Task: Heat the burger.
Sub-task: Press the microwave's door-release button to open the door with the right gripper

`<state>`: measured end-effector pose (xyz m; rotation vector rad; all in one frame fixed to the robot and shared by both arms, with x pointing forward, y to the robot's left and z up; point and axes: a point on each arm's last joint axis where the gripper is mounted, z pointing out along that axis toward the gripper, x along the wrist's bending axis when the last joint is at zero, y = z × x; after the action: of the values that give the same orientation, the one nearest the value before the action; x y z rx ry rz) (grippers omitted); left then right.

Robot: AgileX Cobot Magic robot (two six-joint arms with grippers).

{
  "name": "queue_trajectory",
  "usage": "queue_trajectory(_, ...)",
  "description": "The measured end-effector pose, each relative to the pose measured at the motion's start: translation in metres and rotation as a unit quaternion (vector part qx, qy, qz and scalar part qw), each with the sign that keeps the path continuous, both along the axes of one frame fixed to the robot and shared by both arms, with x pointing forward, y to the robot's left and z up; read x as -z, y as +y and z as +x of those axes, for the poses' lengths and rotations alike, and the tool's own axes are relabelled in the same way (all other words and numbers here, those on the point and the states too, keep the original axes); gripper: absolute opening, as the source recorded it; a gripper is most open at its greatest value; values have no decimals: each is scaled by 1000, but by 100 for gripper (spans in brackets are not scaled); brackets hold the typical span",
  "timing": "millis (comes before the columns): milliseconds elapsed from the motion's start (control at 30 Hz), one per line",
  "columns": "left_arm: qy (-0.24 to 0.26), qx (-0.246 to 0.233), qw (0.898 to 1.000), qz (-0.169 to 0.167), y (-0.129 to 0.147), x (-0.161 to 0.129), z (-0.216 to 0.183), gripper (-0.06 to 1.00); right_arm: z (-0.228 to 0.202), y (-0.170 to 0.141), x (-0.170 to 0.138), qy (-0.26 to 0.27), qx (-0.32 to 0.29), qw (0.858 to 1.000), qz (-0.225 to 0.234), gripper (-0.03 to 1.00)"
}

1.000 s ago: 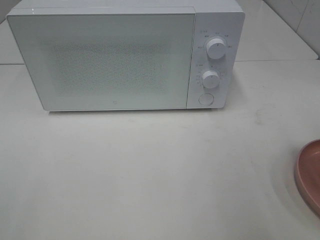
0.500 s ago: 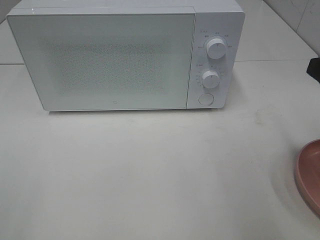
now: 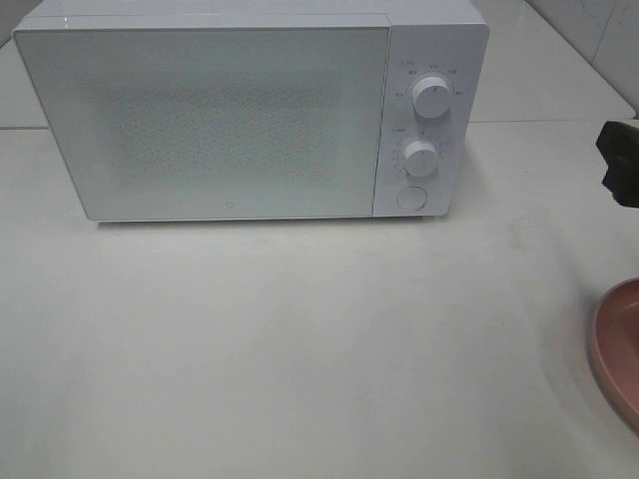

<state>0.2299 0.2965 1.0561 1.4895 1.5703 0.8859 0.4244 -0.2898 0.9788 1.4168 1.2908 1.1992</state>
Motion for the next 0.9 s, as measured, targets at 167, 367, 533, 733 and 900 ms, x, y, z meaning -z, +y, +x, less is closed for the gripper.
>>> queue_trajectory(167,0,0,1000,0,0,0,0,98,5,4,12,8,-2,1000,-4,75)
queue_trajectory(367,0,0,1000,0,0,0,0,98,10,31,27,11,-33,998,-44,75)
queue_trajectory(533,0,0,1000,0,0,0,0,98,9,50,36,5,-36,997,-62,75)
queue_trajectory(733,0,0,1000,0,0,0,0,98,10,71,48,21,-13,997,-75,75)
queue_trajectory(900,0,0,1000,0,0,0,0,98,14,94,55,34,-16,995,-93,75)
